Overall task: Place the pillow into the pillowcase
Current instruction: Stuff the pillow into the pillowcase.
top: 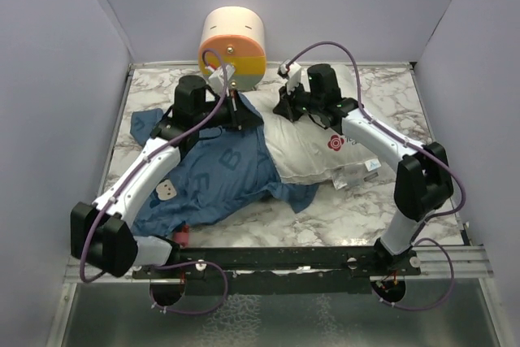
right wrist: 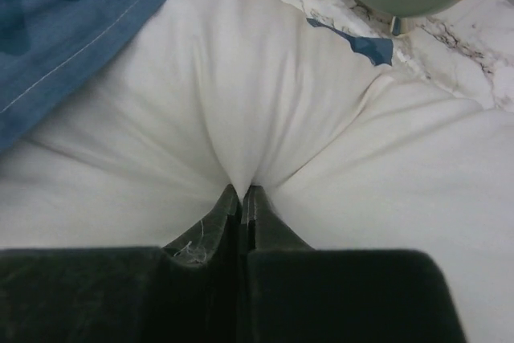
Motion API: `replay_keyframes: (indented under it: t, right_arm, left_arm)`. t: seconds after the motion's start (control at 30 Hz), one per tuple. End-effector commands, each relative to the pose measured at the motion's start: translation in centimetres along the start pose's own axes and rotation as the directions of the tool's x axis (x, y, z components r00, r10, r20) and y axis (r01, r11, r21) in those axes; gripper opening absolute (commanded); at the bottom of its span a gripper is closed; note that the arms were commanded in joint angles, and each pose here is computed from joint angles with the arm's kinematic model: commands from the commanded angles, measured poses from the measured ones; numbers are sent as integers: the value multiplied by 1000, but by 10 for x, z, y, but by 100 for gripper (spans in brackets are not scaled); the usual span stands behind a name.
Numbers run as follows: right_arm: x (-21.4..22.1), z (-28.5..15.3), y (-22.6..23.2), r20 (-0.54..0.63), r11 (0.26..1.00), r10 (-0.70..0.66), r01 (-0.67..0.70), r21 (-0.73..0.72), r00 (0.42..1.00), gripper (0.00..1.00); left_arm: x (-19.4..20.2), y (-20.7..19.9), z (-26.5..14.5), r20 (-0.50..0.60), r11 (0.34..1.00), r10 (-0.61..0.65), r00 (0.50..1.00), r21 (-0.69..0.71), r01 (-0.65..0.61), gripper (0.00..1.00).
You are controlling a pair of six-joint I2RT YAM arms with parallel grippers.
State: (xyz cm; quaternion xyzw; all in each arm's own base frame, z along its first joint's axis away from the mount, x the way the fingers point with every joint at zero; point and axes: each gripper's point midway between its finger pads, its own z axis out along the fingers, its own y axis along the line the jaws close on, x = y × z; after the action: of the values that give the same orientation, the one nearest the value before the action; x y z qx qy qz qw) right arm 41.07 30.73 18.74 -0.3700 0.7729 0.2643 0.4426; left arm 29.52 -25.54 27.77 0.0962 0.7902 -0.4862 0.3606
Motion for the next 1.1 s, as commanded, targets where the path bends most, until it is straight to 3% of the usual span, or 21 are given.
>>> replay_keyframes:
  t: [0.0, 0.13, 0.27, 0.43, 0.53, 0.63, 0.67, 0.73, 0.8, 0.87, 1.07]
  right_arm:
    - [30, -18, 23, -49, 991, 135, -136, -16, 990, 1]
    - [-54, -46, 21, 194, 994, 109, -110, -9, 975, 1]
    - [-128, -80, 13, 395, 996, 75, -89, 15, 916, 1]
    - [-166, -119, 27, 531, 999, 39, -41, -7, 846, 1]
    - [-140, -121, 40, 537, 997, 66, -42, -58, 841, 1]
    - [-85, -106, 50, 459, 990, 128, -87, -111, 879, 1]
    - [-69, -103, 53, 436, 988, 139, -95, -122, 889, 1]
    - [-37, -99, 59, 391, 982, 170, -123, -144, 904, 1]
    - [-13, -99, 65, 353, 977, 195, -148, -155, 915, 1]
    - [1, -102, 70, 336, 973, 212, -166, -161, 918, 1]
    - [14, -107, 76, 314, 966, 238, -190, -174, 919, 1]
  left_arm:
    - [-73, -23, 15, 129, 990, 130, 983, 38, -136, 0]
    - [-135, -50, 26, 201, 972, 198, 959, 89, -219, 0]
    - [-172, -81, 29, 258, 955, 205, 944, 157, -250, 0]
    - [-152, -92, 25, 229, 950, 198, 953, 194, -244, 0]
    - [-95, -53, 30, 114, 978, 122, 986, 153, -139, 0]
    - [-28, -12, 27, 10, 997, 25, 1000, 75, -26, 0]
    - [-11, -2, 22, -6, 999, 1, 1000, 42, -1, 3]
    - [15, 18, 9, -25, 998, -31, 999, -52, 30, 23]
    - [22, 27, -9, -9, 989, -18, 1000, -150, 17, 44]
    - [13, 28, -30, 29, 972, 20, 999, -236, -12, 59]
    - [-37, -6, -68, 103, 944, 104, 989, -324, -65, 63]
